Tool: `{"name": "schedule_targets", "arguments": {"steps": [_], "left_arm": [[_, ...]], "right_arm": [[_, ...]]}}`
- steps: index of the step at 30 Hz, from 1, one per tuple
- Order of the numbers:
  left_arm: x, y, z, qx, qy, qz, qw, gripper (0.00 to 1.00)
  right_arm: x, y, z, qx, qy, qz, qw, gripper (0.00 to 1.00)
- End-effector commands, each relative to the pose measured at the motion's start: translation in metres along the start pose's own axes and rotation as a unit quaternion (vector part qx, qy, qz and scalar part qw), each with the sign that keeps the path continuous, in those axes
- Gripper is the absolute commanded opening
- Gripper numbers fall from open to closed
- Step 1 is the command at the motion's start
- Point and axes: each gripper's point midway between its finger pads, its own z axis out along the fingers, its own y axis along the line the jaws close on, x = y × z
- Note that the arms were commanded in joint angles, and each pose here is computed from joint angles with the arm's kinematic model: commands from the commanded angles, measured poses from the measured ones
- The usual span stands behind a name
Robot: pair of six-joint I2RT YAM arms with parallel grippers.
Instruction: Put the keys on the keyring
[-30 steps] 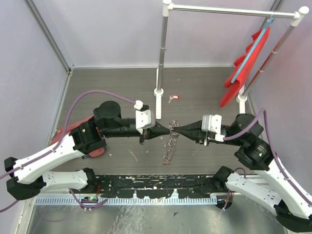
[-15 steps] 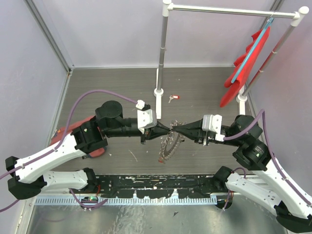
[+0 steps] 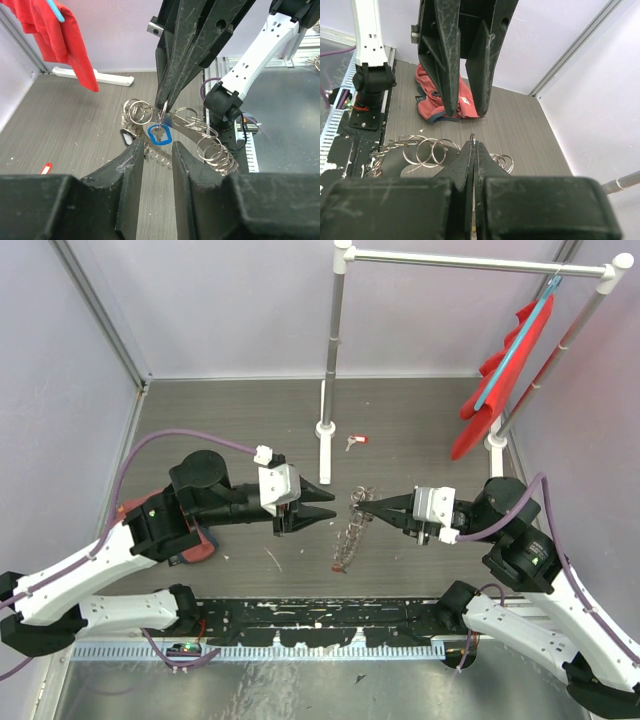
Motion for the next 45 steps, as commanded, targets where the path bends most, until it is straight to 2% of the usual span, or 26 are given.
{"name": "schedule_targets", "arguments": {"steps": [1, 13, 25, 37, 45], "left_arm": [[-0.013, -0.002, -0.005, 0.0, -0.024, 0.008, 1.0, 0.36], [-0.023, -0.015, 0.009, 0.046, -0.055, -0.01, 0.997, 0.41], [-0.013, -0.019, 0.019, 0.066, -0.044, -0.019, 0.997, 0.4], [-0.01, -0.016, 0.029, 0.067, -0.041, -0.022, 0.997, 0.24], [-0.015, -0.016, 0.029, 0.065, -0.049, -0.021, 0.996, 0.18]], "right_arm": [[-0.038, -0.003, -0.008, -0.003, -0.048, -0.061, 0.997, 0.01], [-0.047, 0.002, -0.008, -0.02, -0.067, -0.066, 0.995, 0.01], [-0.055, -0.002, -0.01, -0.007, -0.08, -0.067, 0.995, 0.01], [-0.059, -0.001, -0.011, -0.005, -0.087, -0.063, 0.994, 0.01], [-0.055, -0.001, -0.01, -0.005, -0.084, -0.059, 0.995, 0.01]]}}
